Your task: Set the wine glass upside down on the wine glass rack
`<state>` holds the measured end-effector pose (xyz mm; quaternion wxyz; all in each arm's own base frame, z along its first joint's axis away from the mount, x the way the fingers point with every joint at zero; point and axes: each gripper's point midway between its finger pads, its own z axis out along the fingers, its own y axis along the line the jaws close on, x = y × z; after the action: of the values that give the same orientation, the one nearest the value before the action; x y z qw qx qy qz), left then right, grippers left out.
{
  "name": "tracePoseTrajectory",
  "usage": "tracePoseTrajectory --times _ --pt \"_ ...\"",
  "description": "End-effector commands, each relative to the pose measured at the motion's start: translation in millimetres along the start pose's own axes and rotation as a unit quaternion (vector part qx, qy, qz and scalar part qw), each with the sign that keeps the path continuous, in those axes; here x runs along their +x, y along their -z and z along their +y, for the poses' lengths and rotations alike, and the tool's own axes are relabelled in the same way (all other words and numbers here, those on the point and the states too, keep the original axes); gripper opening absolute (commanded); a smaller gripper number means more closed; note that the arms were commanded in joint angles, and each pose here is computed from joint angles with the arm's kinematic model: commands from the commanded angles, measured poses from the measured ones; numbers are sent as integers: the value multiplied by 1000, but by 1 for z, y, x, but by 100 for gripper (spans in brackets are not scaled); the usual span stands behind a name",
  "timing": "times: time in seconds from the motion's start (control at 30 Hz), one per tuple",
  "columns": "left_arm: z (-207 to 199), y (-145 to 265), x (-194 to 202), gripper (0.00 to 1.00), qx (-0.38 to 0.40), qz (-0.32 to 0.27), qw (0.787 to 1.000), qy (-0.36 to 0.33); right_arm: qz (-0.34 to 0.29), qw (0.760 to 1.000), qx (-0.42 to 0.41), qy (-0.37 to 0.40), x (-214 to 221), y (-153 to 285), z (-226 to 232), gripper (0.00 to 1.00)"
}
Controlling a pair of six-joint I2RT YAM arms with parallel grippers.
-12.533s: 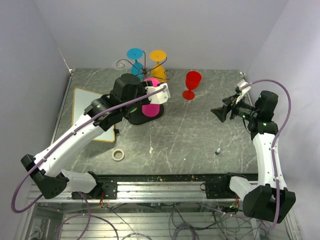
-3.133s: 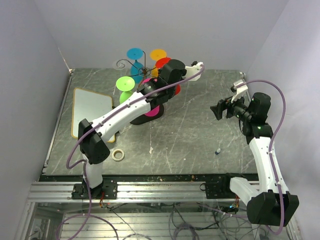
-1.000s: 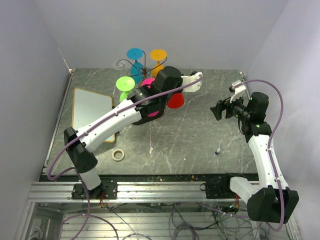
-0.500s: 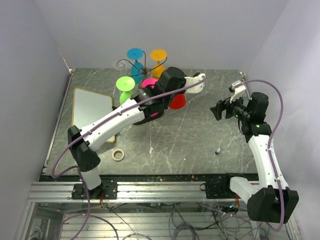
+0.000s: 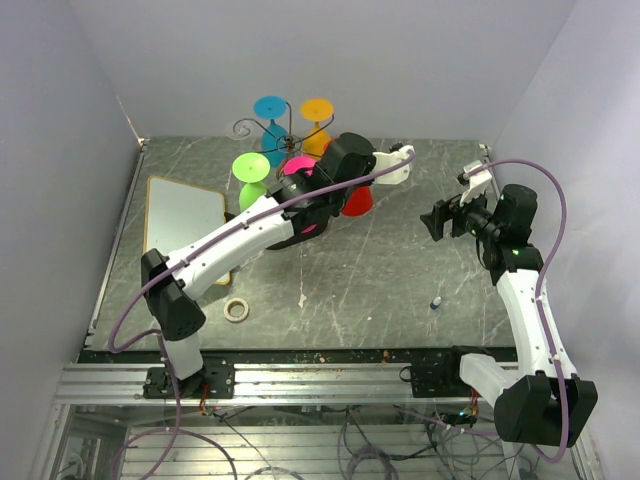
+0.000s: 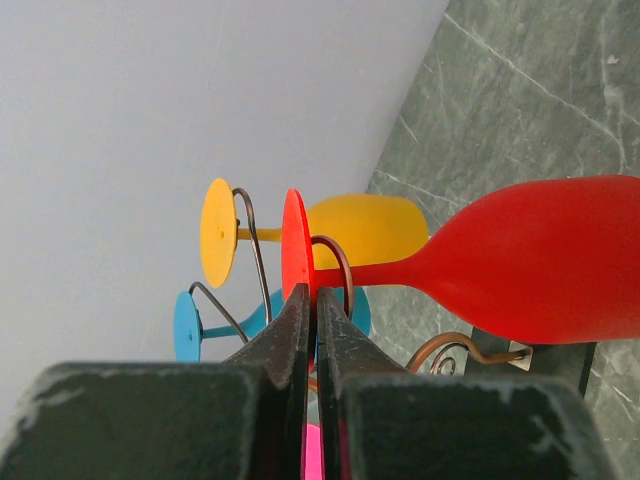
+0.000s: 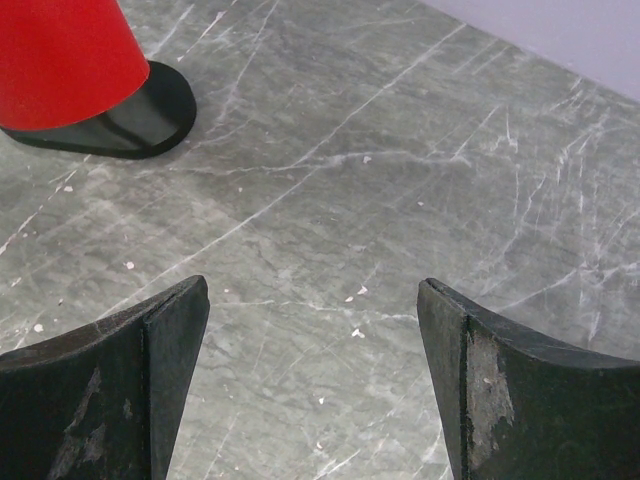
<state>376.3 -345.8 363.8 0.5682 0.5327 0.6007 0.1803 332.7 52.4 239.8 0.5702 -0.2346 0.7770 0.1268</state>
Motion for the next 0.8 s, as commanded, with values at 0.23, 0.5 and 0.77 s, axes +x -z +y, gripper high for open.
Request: tracePoseTrajectory --times 0.23,0.5,0.77 --pt "4 -8 -10 8 -19 1 1000 1 -6 1000 22 9 0 2 -8 89" --pt "7 -15 -3 8 -21 9 1000 4 -7 999 37 10 -1 3 -12 100" --pt "10 -17 3 8 -21 14 1000 8 -5 999 37 10 0 2 -13 100"
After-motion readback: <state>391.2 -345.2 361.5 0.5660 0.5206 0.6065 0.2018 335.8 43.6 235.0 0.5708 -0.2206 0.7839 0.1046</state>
